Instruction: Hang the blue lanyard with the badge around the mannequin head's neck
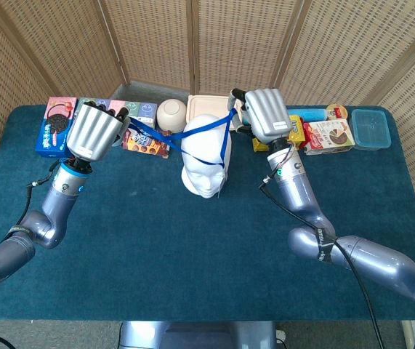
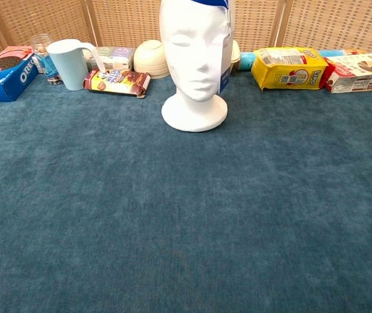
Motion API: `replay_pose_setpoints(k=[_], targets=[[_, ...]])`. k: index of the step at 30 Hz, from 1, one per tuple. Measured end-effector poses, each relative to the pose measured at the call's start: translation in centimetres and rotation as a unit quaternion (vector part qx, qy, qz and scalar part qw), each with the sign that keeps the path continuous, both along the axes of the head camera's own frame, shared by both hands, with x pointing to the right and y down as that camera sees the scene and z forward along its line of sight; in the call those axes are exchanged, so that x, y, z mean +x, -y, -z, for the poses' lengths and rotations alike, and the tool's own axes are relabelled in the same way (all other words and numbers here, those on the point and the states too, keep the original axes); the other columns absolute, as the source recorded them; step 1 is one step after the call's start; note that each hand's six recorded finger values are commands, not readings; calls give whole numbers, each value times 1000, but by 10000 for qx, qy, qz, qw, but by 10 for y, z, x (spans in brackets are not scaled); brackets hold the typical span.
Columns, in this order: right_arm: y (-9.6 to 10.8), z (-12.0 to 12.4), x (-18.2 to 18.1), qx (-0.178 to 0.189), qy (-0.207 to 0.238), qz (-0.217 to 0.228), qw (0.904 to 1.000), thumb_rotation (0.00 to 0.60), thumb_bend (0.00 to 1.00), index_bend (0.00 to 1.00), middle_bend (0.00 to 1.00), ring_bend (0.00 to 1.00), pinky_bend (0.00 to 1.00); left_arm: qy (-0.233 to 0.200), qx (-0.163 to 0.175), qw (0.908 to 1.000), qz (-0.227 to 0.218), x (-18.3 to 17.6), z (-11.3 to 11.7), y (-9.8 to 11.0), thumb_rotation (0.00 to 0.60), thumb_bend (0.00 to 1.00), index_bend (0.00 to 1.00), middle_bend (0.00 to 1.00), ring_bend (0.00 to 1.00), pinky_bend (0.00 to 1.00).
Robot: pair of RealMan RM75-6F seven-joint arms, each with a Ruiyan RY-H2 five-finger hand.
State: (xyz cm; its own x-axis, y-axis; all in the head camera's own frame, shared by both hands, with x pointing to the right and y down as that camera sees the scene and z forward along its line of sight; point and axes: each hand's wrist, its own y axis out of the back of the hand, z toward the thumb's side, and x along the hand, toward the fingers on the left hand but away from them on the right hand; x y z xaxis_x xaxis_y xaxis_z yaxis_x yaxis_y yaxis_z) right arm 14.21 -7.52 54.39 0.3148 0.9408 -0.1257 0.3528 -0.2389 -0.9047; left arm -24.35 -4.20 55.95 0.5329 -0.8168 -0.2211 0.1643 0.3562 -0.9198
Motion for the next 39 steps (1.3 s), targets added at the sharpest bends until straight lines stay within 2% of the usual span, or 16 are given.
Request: replay_pose_setpoints(k=[8, 25, 32, 39], targets=[[1, -4, 4, 7, -61, -75, 10000, 600, 558, 746, 1000, 1000, 1000, 72, 4, 10000, 2, 0, -1, 1, 532, 355, 668, 1000, 1000, 1000], [8, -1, 6, 173, -12, -202, 9996, 600, 553, 728, 1000, 1000, 1000, 7, 263, 9994, 205, -3, 7, 11, 540, 356, 668, 1000, 1000, 1000], [11, -11, 8, 66, -238, -240, 9994, 600, 550, 715, 1000, 1000, 1000, 328, 200, 9992, 76, 1, -7, 4, 535, 356, 668, 1000, 1000, 1000], [10, -20, 9, -101, -433, -208, 9988, 600, 549, 715, 1000, 1000, 1000, 350, 74, 9993, 69, 4, -14, 2, 540, 356, 668, 1000, 1000, 1000]])
